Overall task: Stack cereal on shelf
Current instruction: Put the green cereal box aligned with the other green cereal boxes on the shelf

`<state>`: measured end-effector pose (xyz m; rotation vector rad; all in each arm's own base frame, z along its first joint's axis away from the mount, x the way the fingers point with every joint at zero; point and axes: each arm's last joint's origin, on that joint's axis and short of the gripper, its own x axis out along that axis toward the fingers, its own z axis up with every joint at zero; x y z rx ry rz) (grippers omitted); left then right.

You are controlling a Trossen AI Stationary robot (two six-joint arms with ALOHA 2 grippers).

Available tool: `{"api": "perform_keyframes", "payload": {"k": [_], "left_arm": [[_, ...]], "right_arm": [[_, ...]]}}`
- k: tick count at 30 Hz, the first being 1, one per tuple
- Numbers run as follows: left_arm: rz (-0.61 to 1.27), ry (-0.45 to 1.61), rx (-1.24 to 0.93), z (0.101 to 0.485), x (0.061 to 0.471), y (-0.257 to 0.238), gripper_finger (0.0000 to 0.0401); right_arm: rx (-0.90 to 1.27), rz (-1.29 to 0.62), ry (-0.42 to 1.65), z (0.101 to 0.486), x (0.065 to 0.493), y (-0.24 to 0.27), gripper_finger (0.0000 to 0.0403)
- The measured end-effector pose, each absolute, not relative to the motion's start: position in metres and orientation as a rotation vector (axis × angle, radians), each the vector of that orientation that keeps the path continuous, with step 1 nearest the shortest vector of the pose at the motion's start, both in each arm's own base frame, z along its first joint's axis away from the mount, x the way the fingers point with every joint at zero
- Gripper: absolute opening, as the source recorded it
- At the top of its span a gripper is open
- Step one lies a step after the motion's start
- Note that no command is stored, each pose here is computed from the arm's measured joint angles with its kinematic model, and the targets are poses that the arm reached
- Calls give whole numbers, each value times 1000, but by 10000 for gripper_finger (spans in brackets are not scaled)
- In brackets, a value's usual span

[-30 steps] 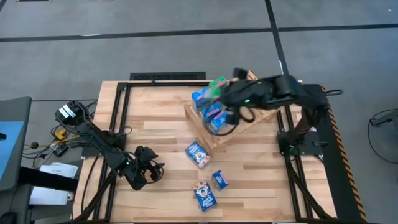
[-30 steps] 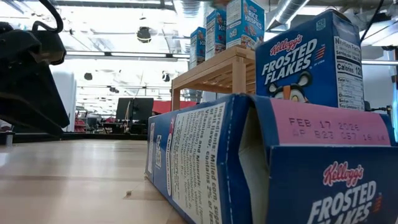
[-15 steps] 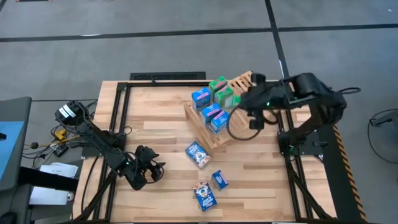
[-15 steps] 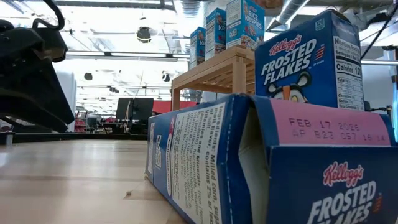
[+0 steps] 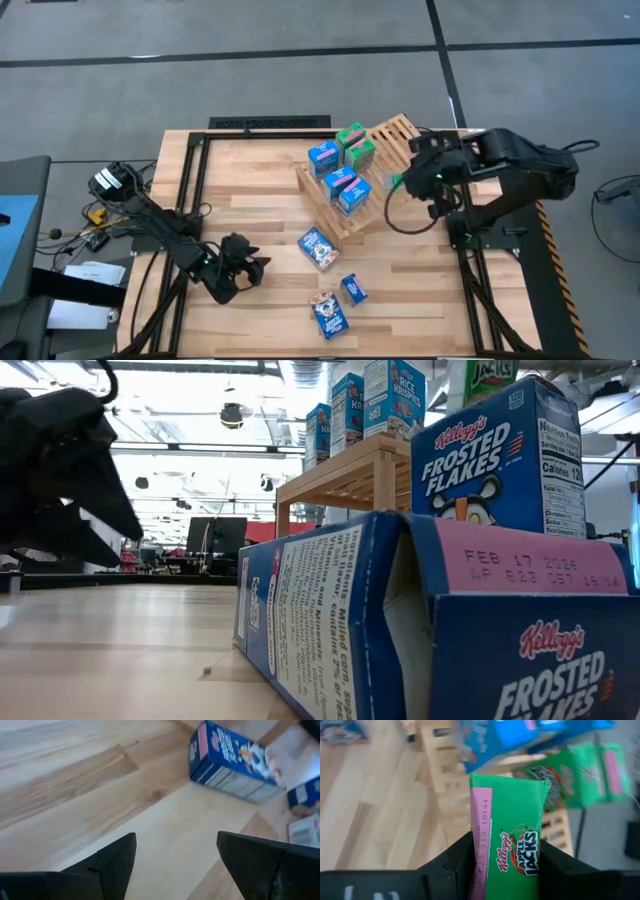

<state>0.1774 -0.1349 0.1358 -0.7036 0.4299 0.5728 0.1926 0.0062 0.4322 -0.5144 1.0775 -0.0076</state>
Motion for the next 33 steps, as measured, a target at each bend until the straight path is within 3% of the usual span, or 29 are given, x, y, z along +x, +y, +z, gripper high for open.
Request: {"api": "perform_keyframes", "payload": {"k": [8,13,21,33], "left_arm": [[634,392,-759,137,188,-123,267],[659,377,-772,137,192,-118,267],[689,350,-762,138,195,-113,267],[696,349,-754,138,196,-111,267]], "right_arm": [[-502,153,1004,425,217,-24,170],[-403,241,1065,411,229,-47,170],[-443,258,1012,408,241,-60,171],[-401,287,1112,391,255,-66,166]]}}
